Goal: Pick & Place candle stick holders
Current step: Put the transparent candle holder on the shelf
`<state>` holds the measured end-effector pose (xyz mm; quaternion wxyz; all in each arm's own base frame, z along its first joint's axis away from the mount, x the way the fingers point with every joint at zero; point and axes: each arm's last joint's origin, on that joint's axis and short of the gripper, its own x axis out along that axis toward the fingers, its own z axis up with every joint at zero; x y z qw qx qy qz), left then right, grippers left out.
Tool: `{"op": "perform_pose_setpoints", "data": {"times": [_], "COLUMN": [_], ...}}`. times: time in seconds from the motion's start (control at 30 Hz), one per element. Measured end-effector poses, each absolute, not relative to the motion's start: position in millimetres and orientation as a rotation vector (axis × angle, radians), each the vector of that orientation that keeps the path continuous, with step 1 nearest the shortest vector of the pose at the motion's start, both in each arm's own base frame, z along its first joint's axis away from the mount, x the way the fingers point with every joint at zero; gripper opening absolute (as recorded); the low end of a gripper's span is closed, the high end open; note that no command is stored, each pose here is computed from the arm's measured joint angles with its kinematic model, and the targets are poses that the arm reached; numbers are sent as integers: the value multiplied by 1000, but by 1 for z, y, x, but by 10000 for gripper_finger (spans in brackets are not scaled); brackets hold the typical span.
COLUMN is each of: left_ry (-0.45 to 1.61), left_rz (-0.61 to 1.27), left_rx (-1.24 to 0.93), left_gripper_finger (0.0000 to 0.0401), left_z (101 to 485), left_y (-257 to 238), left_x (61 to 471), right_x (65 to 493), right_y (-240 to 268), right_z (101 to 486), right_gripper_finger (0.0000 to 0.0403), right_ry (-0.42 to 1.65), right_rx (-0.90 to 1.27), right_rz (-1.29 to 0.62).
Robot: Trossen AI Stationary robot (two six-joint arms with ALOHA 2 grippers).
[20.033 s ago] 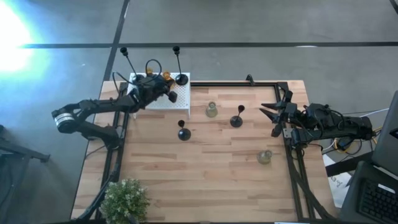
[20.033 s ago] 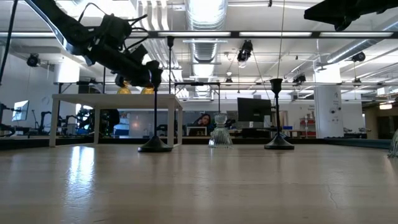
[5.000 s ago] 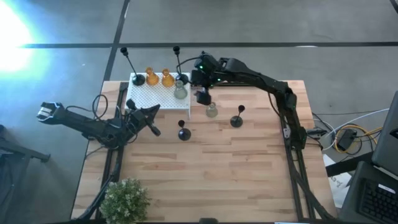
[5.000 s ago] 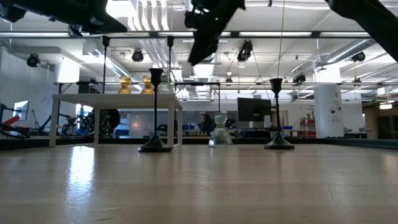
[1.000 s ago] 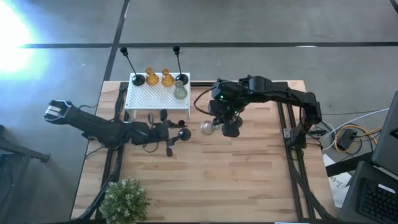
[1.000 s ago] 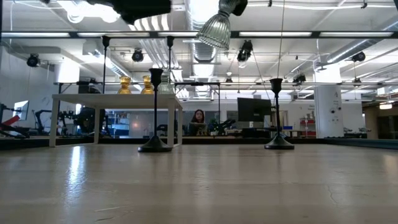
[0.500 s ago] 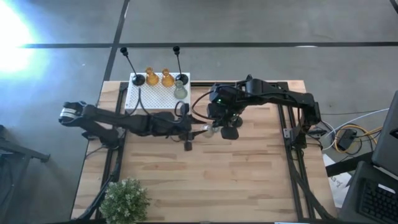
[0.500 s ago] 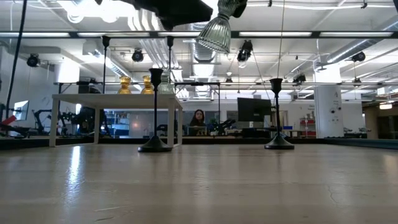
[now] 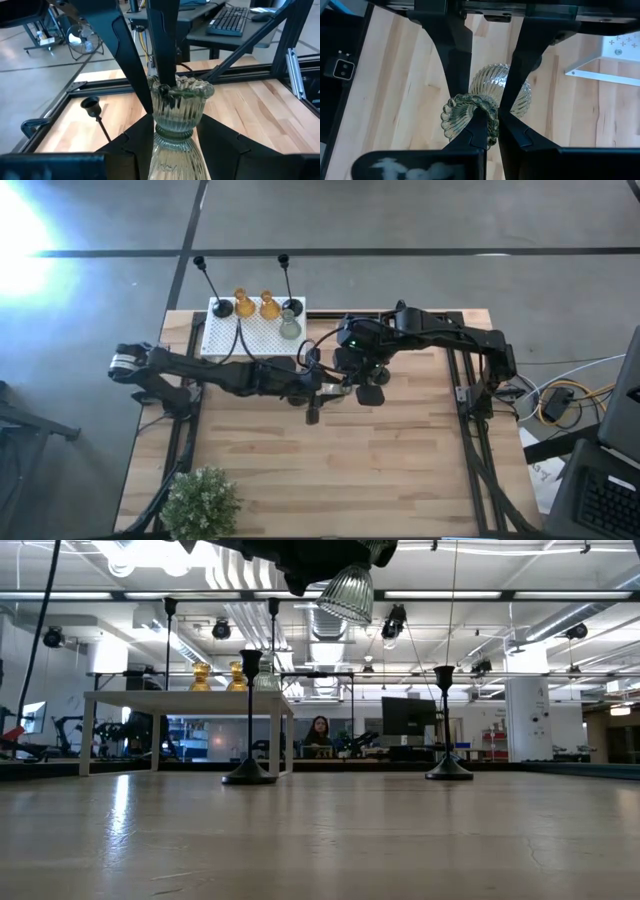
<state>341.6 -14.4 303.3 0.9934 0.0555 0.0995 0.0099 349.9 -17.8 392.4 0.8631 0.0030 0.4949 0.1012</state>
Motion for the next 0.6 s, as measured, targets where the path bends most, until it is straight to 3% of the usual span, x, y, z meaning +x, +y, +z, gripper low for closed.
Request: {"op": "perform_pose_setpoints", "data": {"times": [0.4,0.6], "left_ry": [205,201], "left_rz": [-18,-31], "left_rx": [104,95], "left_gripper_finger": [151,185], "left_z": [302,304], "left_y": [-14,-15], "left_x": [344,344], "right_x": [350,352], "right_y": [-17,-17], "right_z": [392,393], "right_gripper_finger": [14,14], "right_ry": [1032,1014], "right_rx": [3,0], "right_rz": [218,216]}}
